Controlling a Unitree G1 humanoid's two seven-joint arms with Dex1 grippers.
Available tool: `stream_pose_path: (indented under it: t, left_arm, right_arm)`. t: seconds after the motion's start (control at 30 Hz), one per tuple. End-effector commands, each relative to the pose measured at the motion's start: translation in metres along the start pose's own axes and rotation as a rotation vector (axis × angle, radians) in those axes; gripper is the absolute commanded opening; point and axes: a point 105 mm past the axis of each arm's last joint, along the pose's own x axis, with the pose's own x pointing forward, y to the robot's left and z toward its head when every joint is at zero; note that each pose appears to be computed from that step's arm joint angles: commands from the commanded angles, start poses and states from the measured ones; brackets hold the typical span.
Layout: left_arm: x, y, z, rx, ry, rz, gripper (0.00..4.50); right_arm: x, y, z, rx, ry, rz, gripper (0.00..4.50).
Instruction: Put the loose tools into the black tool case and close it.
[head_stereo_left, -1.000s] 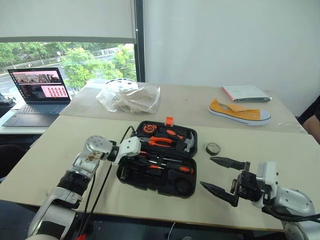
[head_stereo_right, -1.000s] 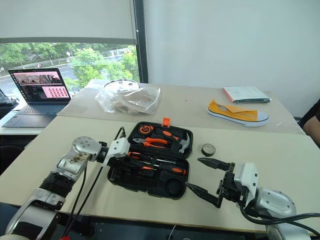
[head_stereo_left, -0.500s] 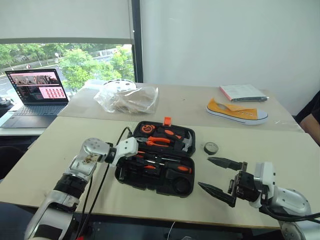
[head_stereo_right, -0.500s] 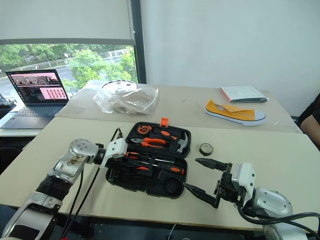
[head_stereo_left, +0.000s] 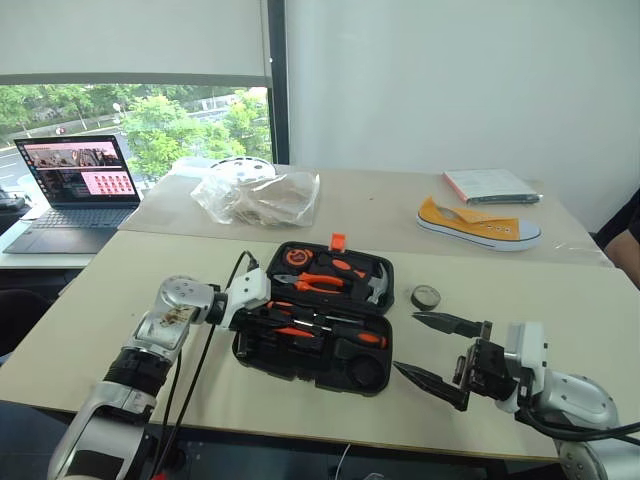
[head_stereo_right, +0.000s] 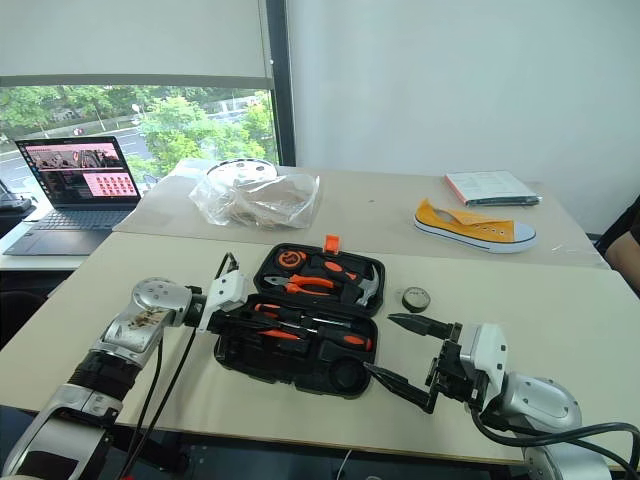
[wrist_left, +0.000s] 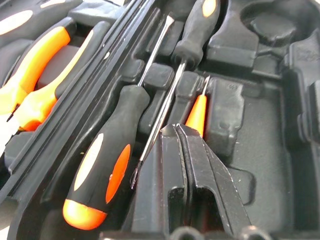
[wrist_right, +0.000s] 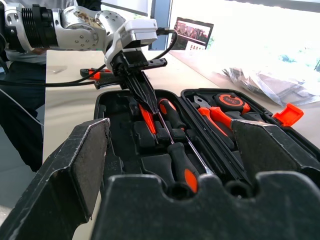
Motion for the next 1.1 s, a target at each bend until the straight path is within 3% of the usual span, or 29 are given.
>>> stream_pose_path:
  t: [0.03, 0.43, 0.8, 0.93, 1.03, 1.1]
  left_arm:
    - [0.002, -0.004, -0.008, 0.002, 0.058, -0.012, 0.06]
    - [-0.001, -0.013, -0.023, -0.022, 0.120, -0.014, 0.06]
    - [-0.009, -0.006, 0.001, 0.000, -0.037, 0.042, 0.06]
    - [-0.048, 0.004, 0.014, 0.029, -0.171, 0.184, 0.06]
    - [-0.085, -0.007, 0.008, -0.019, -0.248, 0.270, 0.06]
    - [-0.111, -0.013, -0.005, -0.048, -0.252, 0.394, 0.58]
  right_arm:
    - [0.002, -0.001, 0.005, -0.022, -0.019, 0.001, 4.50]
    - [0.000, 0.000, 0.006, -0.022, -0.022, -0.005, 4.50]
    - [0.000, -0.001, 0.006, -0.022, -0.023, -0.005, 4.50]
    - [-0.001, -0.001, 0.007, -0.024, -0.024, -0.009, 4.50]
    - [-0.003, -0.002, 0.008, -0.029, -0.027, -0.013, 4.50]
    - [-0.003, -0.002, 0.009, -0.027, -0.033, -0.012, 4.50]
